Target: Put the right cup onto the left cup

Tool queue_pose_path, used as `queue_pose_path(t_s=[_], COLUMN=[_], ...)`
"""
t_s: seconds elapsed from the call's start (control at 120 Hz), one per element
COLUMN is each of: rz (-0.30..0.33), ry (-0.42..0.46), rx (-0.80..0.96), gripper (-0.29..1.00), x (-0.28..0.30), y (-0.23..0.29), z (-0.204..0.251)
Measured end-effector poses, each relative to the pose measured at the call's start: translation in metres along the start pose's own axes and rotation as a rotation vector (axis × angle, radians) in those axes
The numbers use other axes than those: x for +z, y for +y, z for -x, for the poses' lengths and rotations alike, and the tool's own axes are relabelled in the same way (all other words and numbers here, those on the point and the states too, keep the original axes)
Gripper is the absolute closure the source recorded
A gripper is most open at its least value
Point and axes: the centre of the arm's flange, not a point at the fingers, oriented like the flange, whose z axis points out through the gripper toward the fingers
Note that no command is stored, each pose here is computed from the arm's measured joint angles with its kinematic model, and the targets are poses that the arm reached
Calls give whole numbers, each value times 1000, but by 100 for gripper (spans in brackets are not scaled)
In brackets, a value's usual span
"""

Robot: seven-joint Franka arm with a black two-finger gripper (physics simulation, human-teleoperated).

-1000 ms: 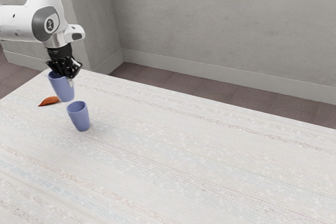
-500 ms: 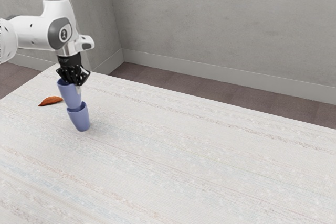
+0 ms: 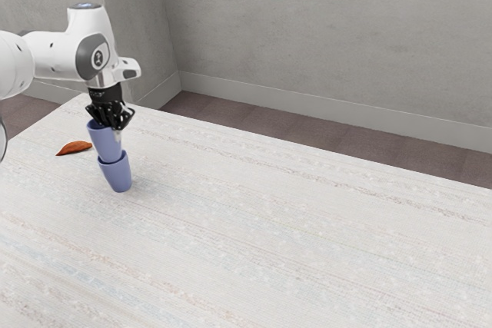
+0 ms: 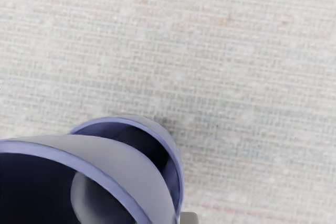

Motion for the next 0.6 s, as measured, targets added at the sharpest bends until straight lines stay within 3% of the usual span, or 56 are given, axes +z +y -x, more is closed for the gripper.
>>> queue_pose_path(t_s=[0.242, 0.392, 0.6], rz=[0, 7, 29], ry=[-7, 4, 26], rx=[-9, -13, -24], gripper=[78, 70, 33], x=[14, 19, 25], y=[-4, -3, -1], z=[-3, -5, -10])
